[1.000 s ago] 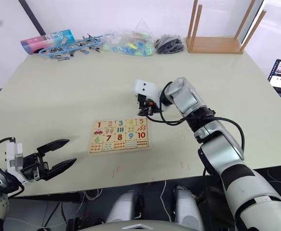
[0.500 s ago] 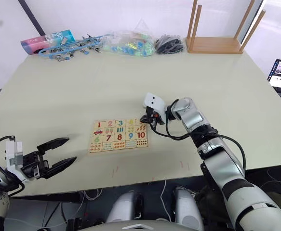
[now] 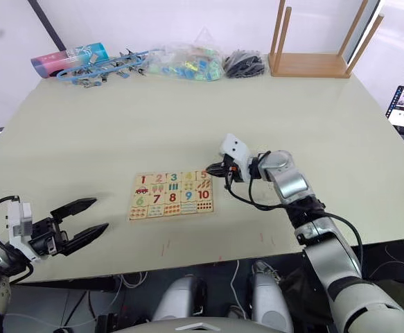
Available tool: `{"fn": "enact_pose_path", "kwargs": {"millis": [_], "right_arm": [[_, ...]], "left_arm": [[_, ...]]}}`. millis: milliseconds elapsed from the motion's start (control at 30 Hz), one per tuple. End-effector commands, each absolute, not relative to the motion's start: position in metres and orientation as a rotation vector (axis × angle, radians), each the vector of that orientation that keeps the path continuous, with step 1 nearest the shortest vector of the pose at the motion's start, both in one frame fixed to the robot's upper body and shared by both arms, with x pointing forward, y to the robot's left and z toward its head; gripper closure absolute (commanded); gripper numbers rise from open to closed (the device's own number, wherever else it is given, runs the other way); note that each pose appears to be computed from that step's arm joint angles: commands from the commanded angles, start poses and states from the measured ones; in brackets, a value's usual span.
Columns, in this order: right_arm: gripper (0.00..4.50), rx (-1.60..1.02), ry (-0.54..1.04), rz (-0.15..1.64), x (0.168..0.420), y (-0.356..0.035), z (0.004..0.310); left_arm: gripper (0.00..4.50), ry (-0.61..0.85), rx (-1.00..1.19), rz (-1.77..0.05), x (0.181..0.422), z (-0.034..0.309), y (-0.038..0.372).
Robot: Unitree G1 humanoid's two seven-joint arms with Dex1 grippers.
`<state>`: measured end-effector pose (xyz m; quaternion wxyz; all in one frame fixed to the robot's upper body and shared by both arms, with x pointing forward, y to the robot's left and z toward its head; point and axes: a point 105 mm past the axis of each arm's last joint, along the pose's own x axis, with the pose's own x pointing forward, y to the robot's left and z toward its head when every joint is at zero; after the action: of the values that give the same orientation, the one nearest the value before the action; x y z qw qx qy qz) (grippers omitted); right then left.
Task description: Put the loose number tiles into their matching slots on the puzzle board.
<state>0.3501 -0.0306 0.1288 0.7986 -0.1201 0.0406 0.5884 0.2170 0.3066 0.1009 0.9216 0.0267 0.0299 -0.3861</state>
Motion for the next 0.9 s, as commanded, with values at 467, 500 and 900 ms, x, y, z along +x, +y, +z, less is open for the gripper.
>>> {"fn": "enact_pose_path", "kwargs": {"millis": [467,500,900], "right_arm": [[2.11,-0.138,-0.004,0.868,0.296,-0.173,0.133],[1.44,-0.142,0.009,0.848,0.291,-0.183,0.128],[0.05,-0.137,0.082,0.653,0.243,-0.256,0.097]], "left_arm": [[0.00,0.074,0.021,-0.523,0.217,0.112,0.333],[0.00,0.085,0.028,-0.510,0.217,0.111,0.335],[0.00,0.147,0.098,-0.464,0.214,0.100,0.340]]}}
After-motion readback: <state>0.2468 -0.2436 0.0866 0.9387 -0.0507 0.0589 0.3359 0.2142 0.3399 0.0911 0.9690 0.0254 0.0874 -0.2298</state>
